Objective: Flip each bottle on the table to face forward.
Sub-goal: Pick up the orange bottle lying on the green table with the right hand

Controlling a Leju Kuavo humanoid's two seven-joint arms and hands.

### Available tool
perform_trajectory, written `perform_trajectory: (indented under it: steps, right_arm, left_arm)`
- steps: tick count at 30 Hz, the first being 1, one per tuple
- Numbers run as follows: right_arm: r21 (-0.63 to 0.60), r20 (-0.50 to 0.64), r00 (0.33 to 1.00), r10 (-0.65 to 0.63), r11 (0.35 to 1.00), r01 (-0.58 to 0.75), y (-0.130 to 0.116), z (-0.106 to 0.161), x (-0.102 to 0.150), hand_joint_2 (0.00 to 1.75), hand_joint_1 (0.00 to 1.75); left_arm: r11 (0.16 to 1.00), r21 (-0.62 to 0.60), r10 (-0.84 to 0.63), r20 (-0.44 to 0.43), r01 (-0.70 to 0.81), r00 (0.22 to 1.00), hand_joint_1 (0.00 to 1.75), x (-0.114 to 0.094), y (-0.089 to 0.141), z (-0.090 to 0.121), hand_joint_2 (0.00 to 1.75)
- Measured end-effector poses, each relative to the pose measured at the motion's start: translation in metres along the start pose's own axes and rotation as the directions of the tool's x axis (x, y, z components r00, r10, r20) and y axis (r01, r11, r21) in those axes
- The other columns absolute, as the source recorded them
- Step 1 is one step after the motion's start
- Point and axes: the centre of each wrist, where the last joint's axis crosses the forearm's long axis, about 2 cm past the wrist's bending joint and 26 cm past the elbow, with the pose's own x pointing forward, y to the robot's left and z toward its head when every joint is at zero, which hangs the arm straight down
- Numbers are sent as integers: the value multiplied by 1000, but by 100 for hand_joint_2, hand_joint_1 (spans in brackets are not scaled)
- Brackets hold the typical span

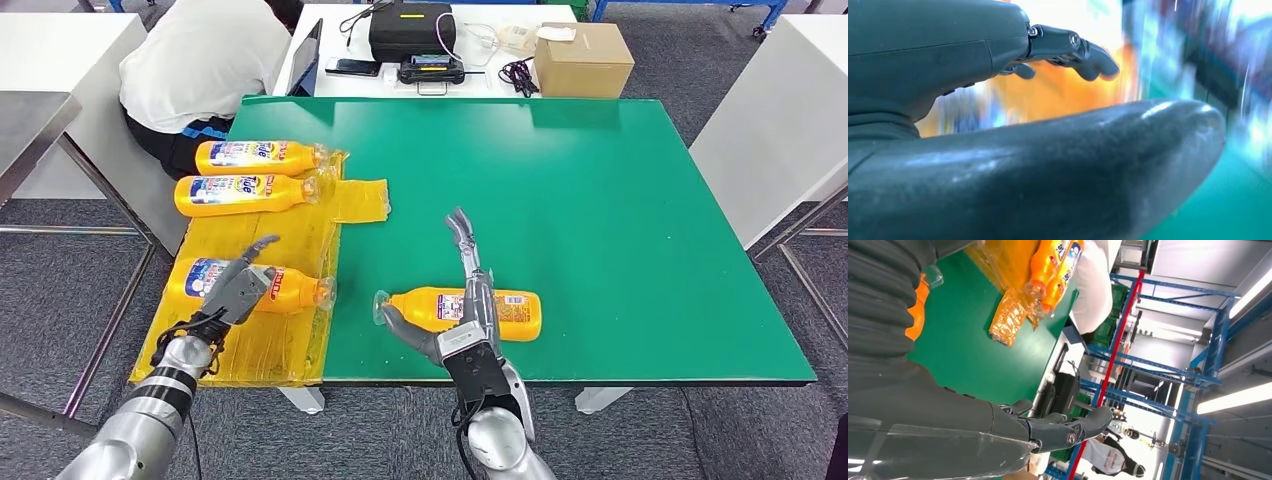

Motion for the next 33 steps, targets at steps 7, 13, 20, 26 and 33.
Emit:
perform_trajectory:
  steps: [7, 13, 20, 26, 33]
  right_arm:
    - [139, -67, 965, 254, 960, -243, -1, 0, -8, 175, 0]
    - [284, -126, 869, 479, 856, -431, -24, 4, -29, 175, 0]
    - [458, -191, 731, 655, 718, -524, -57, 8, -53, 175, 0]
    - [581, -240, 664, 708, 653, -486, -79, 7, -75, 175, 0]
    - [645, -294, 630, 719, 635, -424, -91, 18, -93, 175, 0]
  left_arm:
    - [856, 517, -47, 65, 7, 997, 0, 26, 2, 2, 0]
    - [811, 583, 16, 78, -58, 997, 0, 31, 1, 17, 0]
    - [807, 579, 74, 97, -117, 993, 0, 36, -6, 35, 175]
    - [831, 543, 59, 122, -117, 991, 0, 46, -15, 35, 175]
    - [863, 492, 50, 144, -115, 988, 0, 55, -28, 32, 175]
